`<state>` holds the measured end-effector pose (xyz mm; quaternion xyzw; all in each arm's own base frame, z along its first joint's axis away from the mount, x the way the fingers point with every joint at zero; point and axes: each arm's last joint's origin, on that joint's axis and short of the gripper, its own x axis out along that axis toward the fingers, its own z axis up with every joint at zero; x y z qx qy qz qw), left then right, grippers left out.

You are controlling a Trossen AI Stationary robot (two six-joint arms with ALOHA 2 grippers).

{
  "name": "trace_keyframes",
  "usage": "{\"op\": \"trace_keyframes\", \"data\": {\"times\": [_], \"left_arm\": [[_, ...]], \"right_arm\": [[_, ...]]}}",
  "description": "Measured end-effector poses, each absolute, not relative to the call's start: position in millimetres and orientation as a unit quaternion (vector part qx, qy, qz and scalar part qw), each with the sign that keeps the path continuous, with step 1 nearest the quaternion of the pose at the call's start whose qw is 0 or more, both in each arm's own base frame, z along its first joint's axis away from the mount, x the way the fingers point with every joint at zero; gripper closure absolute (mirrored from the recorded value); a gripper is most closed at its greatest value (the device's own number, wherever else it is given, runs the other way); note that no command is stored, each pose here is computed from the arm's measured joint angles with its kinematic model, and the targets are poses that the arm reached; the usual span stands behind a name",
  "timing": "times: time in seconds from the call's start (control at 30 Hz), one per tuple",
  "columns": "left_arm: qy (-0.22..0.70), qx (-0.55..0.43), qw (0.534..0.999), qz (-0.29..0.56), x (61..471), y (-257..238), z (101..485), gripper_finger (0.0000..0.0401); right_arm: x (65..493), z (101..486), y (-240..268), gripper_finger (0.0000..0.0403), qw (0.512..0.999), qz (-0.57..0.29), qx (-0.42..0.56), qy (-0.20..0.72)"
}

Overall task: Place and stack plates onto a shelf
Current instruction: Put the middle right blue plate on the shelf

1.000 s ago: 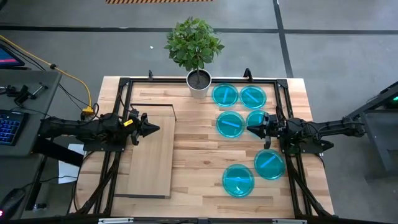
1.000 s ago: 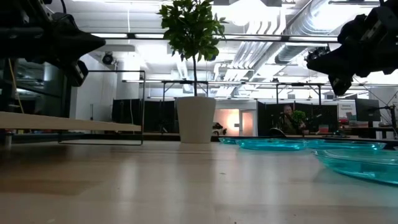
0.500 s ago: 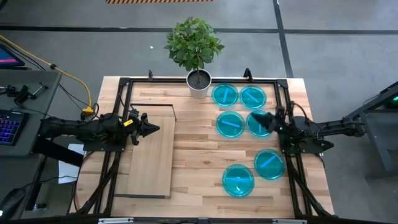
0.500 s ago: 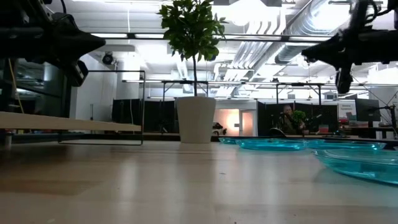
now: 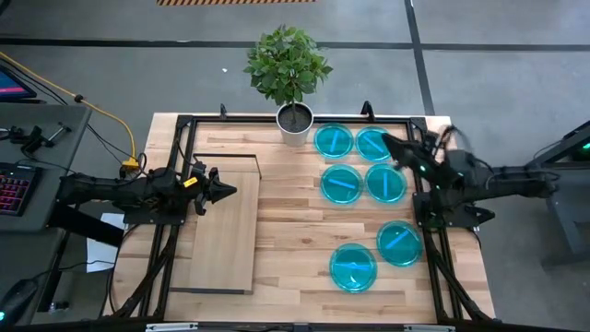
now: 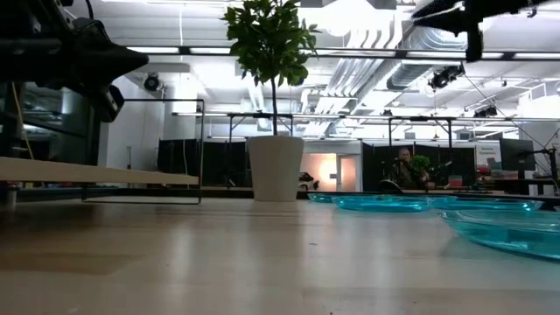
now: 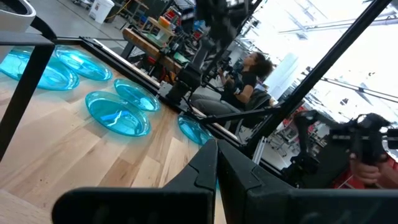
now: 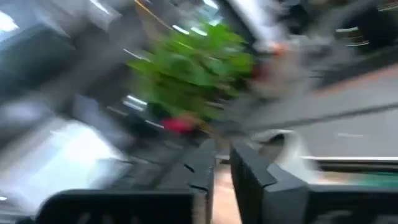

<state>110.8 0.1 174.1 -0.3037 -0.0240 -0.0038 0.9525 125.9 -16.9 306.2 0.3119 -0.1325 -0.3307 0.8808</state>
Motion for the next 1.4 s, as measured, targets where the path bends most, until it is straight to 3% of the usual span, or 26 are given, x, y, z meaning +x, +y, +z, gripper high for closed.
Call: {"op": "trace_keyframes", "data": {"times": [0.13, 0.27, 0.37, 0.47, 0.77, 0.9, 1.17, 1.4], "left_arm": [[-0.024, -0.304, 0.952, -0.004, 111, 0, 174, 0.0400], [-0.024, -0.304, 0.952, -0.004, 111, 0, 174, 0.0400], [-0.024, -0.304, 0.952, -0.004, 111, 0, 174, 0.0400], [-0.024, -0.304, 0.952, -0.003, 111, 0, 174, 0.0400], [-0.025, -0.304, 0.952, -0.002, 111, 0, 174, 0.0400], [-0.025, -0.304, 0.952, -0.002, 111, 0, 174, 0.0400], [-0.025, -0.304, 0.952, -0.002, 111, 0, 174, 0.0400], [-0.025, -0.304, 0.952, -0.002, 111, 0, 174, 0.0400]], "right_arm": [[141, 309, -38, 0.0292, 0.835, -0.438, 0.330, 0.046], [142, 280, -61, 0.0232, 0.718, -0.541, 0.375, 0.225], [140, 261, -72, 0.0205, 0.639, -0.576, 0.407, 0.308], [141, 242, -75, 0.0198, 0.593, -0.585, 0.422, 0.358], [130, 193, -69, 0.0197, 0.493, -0.645, 0.449, 0.373], [130, 186, -71, 0.0197, 0.493, -0.670, 0.439, 0.339], [130, 158, -81, 0.0197, 0.452, -0.699, 0.418, 0.364], [130, 134, -91, 0.0197, 0.450, -0.667, 0.459, 0.378]]}}
